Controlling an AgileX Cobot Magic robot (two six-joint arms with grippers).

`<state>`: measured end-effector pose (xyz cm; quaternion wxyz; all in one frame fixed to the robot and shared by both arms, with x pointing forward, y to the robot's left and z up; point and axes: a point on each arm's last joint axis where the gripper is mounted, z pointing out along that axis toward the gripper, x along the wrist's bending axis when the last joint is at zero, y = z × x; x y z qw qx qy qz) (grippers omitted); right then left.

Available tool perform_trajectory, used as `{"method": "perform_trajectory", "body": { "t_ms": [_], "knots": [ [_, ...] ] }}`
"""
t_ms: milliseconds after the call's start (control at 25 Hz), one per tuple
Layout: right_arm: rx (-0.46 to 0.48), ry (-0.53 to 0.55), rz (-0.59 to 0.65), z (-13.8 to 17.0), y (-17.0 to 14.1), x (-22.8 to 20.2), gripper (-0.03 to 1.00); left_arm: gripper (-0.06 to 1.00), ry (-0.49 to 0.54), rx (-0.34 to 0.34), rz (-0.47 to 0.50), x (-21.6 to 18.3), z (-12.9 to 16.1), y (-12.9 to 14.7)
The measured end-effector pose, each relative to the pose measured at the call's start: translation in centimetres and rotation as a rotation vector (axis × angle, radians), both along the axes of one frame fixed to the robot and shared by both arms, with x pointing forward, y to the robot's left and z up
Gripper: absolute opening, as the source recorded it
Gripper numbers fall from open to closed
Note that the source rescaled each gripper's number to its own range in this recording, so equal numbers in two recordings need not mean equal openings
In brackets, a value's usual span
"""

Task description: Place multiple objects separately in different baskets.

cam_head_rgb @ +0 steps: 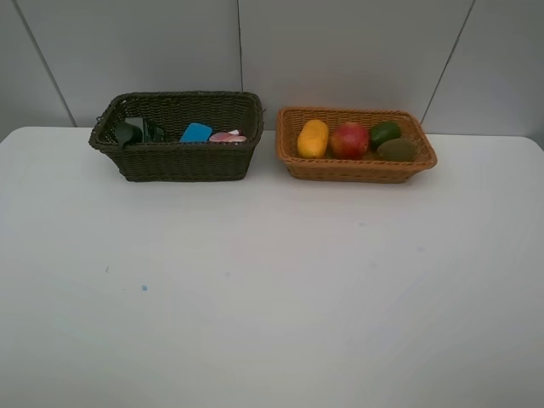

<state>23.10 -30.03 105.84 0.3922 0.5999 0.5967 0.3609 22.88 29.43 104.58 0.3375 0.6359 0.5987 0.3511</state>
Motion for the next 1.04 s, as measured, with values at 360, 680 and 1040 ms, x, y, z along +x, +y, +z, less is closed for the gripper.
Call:
{"method": "perform_trajectory", "body": {
  "t_ms": [360, 680, 1040],
  "knots": [
    [0.0, 0.0, 0.0, 0.0, 0.0, 0.0, 1.0, 1.0, 0.0, 0.0, 0.0, 0.0, 0.0, 0.0],
    [0.0, 0.0, 0.0, 0.0, 0.0, 0.0, 1.0, 1.0, 0.0, 0.0, 0.0, 0.0, 0.0, 0.0],
    [0.0, 0.0, 0.0, 0.0, 0.0, 0.0, 1.0, 1.0, 0.0, 0.0, 0.0, 0.0, 0.0, 0.0]
  ]
}}
